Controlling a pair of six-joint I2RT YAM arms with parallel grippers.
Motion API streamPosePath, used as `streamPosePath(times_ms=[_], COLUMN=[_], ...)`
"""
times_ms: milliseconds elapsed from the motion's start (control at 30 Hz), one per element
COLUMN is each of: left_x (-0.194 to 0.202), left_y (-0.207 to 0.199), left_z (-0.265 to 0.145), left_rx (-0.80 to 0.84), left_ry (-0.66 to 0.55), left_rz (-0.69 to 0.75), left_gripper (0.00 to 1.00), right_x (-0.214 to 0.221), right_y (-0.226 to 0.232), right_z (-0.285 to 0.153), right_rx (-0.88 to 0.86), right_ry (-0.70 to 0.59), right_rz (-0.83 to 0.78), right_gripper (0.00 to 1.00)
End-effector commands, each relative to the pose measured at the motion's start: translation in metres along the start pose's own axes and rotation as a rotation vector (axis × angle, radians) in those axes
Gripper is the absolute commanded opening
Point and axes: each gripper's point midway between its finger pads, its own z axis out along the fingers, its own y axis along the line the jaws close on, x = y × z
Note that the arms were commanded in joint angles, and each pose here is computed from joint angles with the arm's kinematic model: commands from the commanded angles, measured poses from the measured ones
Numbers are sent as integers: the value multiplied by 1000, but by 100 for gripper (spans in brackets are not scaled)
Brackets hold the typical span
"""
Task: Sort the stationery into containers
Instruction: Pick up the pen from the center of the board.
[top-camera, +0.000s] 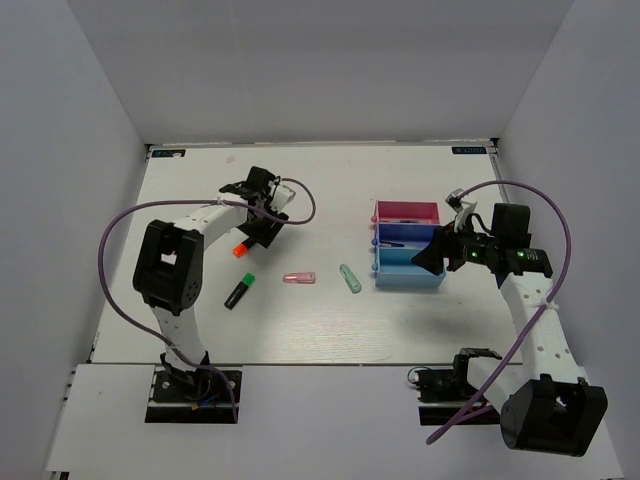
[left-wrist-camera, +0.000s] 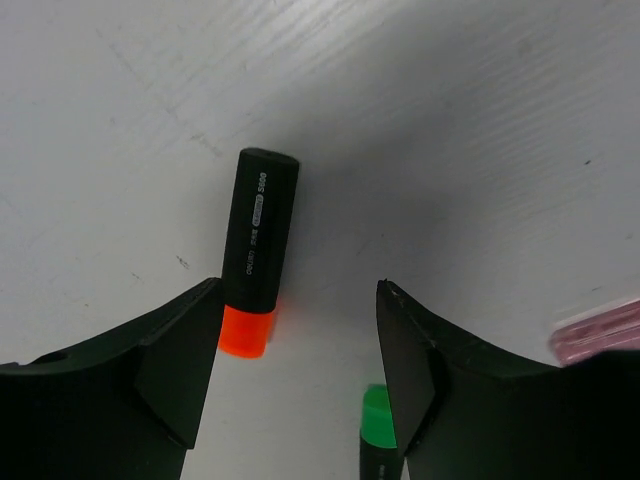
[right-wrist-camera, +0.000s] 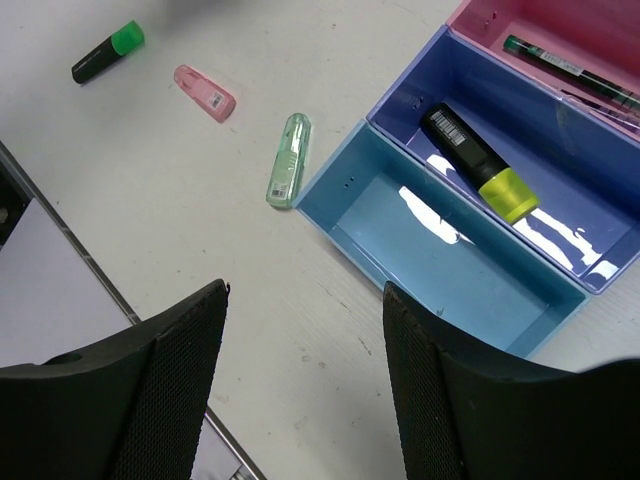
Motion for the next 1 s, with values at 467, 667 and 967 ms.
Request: streamPosePath(times_ms=[467, 667, 967], left_x=[27, 45, 13], left_y=[17, 17, -13], left_z=[28, 37, 10], left_rx=[186, 233, 304], left_ry=[94, 126, -28], left_rz=[-21, -108, -132], left_gripper=[71, 39, 12], right_x=[-14, -15, -13], right_y=[2, 2, 3], right_z=[-5, -5, -5], right_rx=[10, 12, 2], right_ry=[-41, -45, -48], right_rz=[-30, -31, -42], right_gripper=[66, 68, 75])
